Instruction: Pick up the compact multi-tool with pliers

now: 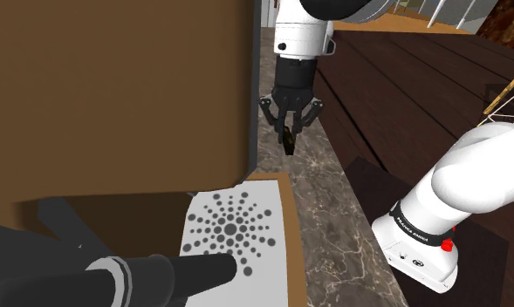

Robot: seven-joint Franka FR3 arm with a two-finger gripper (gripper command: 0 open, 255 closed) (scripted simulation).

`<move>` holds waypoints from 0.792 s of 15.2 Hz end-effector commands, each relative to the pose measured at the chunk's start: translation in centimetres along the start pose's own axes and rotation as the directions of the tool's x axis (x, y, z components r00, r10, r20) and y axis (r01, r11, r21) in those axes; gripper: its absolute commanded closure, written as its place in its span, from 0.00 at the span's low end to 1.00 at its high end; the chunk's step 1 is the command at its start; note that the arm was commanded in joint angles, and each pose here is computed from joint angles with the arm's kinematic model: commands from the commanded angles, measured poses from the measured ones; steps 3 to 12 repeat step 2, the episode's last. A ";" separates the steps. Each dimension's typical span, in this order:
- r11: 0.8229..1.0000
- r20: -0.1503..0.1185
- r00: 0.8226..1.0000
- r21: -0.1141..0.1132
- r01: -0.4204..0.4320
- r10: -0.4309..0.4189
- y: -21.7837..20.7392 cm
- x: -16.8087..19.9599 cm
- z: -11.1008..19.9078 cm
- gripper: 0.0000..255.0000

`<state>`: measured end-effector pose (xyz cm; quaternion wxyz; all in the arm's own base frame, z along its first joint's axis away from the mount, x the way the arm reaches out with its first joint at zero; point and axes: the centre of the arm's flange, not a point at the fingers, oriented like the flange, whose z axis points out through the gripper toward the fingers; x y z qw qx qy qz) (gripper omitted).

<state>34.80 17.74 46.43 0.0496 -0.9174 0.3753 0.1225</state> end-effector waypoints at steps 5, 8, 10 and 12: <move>1.000 0.000 1.000 0.000 0.000 0.000 0.0 -0.2 -0.5 1.00; 1.000 0.000 1.000 0.000 0.000 0.000 0.0 -0.2 -0.5 1.00; 1.000 0.000 1.000 0.000 0.000 0.000 0.0 -0.2 -0.5 1.00; 1.000 0.000 1.000 0.000 0.000 0.000 0.0 -0.2 -0.5 1.00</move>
